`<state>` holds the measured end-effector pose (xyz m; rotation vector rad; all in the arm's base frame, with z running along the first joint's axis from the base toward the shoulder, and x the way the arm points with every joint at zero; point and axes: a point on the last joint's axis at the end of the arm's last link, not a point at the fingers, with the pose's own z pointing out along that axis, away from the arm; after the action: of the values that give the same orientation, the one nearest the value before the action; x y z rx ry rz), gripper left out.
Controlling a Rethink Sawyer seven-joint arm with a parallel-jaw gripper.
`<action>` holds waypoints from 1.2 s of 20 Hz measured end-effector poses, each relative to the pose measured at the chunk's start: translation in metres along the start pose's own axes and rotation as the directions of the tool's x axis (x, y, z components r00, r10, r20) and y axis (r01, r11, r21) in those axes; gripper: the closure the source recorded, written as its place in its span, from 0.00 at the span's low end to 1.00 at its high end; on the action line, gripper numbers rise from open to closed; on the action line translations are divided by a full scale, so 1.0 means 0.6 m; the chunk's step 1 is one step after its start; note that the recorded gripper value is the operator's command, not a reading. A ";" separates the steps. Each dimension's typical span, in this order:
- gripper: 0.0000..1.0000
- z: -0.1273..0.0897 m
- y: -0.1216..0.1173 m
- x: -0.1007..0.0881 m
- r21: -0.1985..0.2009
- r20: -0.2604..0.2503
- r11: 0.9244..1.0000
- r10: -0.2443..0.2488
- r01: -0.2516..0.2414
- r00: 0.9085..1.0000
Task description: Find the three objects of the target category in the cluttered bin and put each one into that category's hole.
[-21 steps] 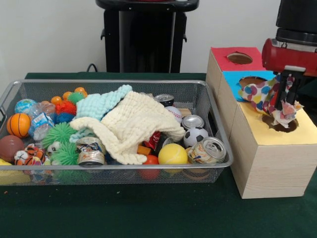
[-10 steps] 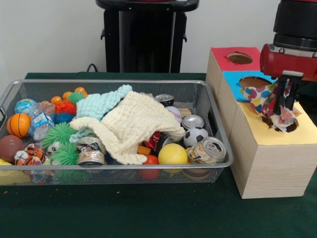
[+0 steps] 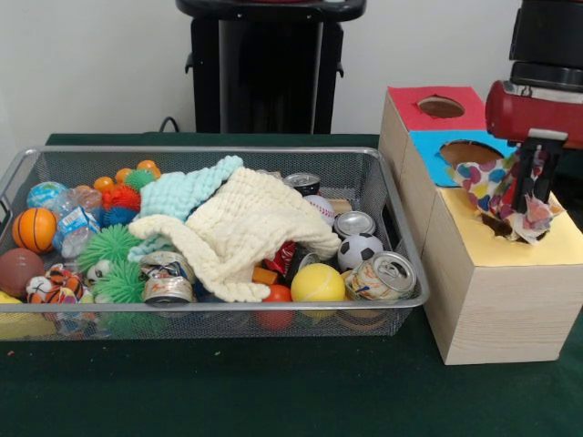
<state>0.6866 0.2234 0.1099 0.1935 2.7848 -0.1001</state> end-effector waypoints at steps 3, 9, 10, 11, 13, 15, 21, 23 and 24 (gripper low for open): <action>1.00 0.004 0.002 -0.002 -0.008 0.022 1.000 0.005 -0.005 1.000; 1.00 0.019 0.010 0.004 -0.023 0.057 1.000 0.010 -0.008 0.998; 1.00 0.022 0.012 0.006 -0.026 0.064 1.000 0.010 -0.008 0.998; 1.00 0.023 0.014 0.007 -0.029 0.067 1.000 0.010 -0.009 0.998; 1.00 0.027 0.017 0.016 -0.036 0.073 0.999 0.017 -0.014 0.997; 1.00 0.029 0.017 0.021 -0.039 0.076 0.999 0.022 -0.019 0.997; 1.00 0.032 0.015 0.032 -0.050 0.101 0.998 0.044 -0.039 0.994; 1.00 0.032 0.014 0.034 -0.052 0.105 0.998 0.047 -0.042 0.993; 1.00 0.032 0.013 0.035 -0.053 0.107 0.998 0.049 -0.043 0.993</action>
<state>0.6748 0.2320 0.0841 0.2326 2.6704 -0.0282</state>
